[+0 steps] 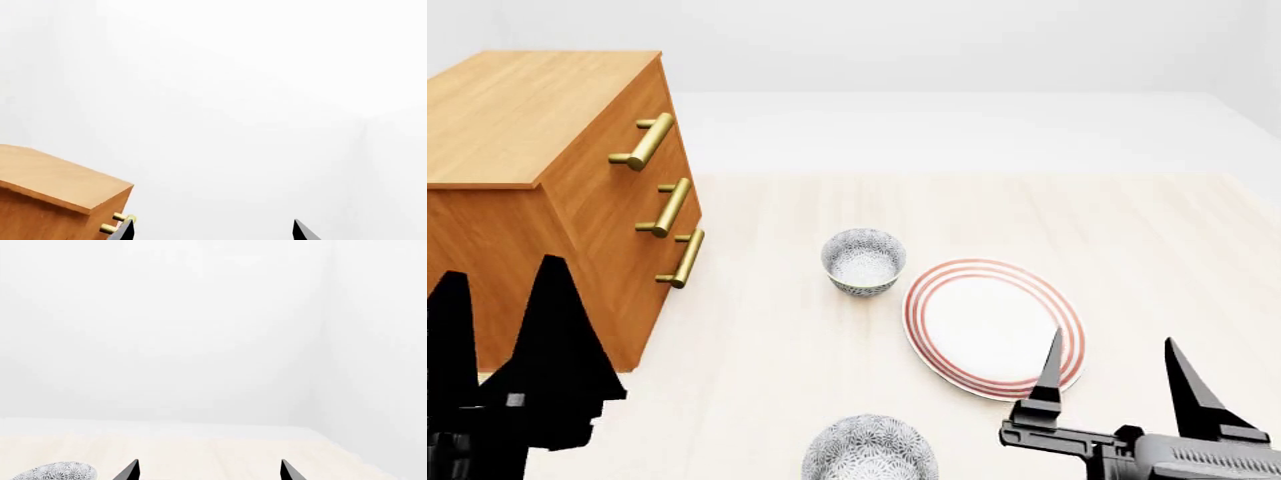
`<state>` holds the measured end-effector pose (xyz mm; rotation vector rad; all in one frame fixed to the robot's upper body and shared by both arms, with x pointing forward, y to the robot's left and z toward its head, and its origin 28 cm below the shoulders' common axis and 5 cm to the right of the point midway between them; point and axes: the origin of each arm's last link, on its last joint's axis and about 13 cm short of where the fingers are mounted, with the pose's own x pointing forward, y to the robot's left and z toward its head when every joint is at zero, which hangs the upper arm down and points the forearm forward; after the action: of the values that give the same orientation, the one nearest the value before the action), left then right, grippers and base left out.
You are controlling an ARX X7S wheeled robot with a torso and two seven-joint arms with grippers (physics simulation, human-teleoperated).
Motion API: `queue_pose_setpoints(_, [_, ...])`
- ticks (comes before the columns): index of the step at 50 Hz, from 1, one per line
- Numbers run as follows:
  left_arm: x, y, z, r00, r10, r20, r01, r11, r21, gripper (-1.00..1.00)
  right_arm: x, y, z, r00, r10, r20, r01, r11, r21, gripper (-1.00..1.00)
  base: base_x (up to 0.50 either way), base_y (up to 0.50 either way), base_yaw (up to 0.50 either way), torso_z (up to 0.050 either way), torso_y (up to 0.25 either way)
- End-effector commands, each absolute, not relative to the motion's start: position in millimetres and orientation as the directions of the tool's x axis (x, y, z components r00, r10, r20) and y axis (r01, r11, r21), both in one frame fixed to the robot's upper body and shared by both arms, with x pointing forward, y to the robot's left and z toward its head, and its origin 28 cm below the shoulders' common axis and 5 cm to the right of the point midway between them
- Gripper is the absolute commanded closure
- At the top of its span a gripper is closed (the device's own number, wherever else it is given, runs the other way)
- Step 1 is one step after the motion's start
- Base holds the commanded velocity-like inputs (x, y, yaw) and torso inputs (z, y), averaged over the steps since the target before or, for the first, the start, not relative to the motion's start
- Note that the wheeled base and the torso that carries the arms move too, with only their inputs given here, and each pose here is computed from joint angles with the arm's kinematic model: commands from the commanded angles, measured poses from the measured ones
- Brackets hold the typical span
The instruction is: Stack the bowl in the middle on the bowl at the back.
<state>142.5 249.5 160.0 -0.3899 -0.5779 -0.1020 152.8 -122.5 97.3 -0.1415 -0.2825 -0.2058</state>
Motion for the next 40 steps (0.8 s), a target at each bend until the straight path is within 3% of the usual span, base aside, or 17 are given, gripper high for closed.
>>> queue_pose_setpoints(1, [112.6,251.0,161.1,0.668,0.137,0.732,0.03,0.977,-0.211,-1.0,124.2,-113.3,119.7,0.885,-0.175,0.432,0.269,0.949,-0.165,-1.0,0.0,0.0,0.0,0.0,0.0])
queue_pose_setpoints(5, [109.3,251.7,157.1,0.636,0.165,0.754,0.002,0.976,-0.216,-1.0,115.7,-111.3,122.6,0.851,-0.173,0.496,0.289,0.943,-0.167,-1.0,0.0,0.0,0.0,0.0,0.0])
queue_pose_setpoints(17, [111.4,252.9,146.4,0.653,0.176,0.736,-0.004,0.973,-0.229,-1.0,96.9,-105.6,128.3,0.744,-0.152,0.651,0.345,0.921,-0.179,-1.0,0.0,0.0,0.0,0.0,0.0])
queue_pose_setpoints(33, [114.5,235.9,116.7,0.64,0.026,0.768,0.127,0.982,-0.139,-1.0,110.7,-106.4,115.9,0.774,-0.148,0.615,0.335,0.921,-0.199,-1.0,0.0,0.0,0.0,0.0,0.0])
queue_pose_setpoints(40, [106.3,240.9,120.9,0.605,0.088,0.792,0.137,0.968,-0.212,-1.0,99.5,-105.2,120.1,0.71,-0.151,0.687,0.37,0.911,-0.182,-1.0,0.0,0.0,0.0,0.0,0.0])
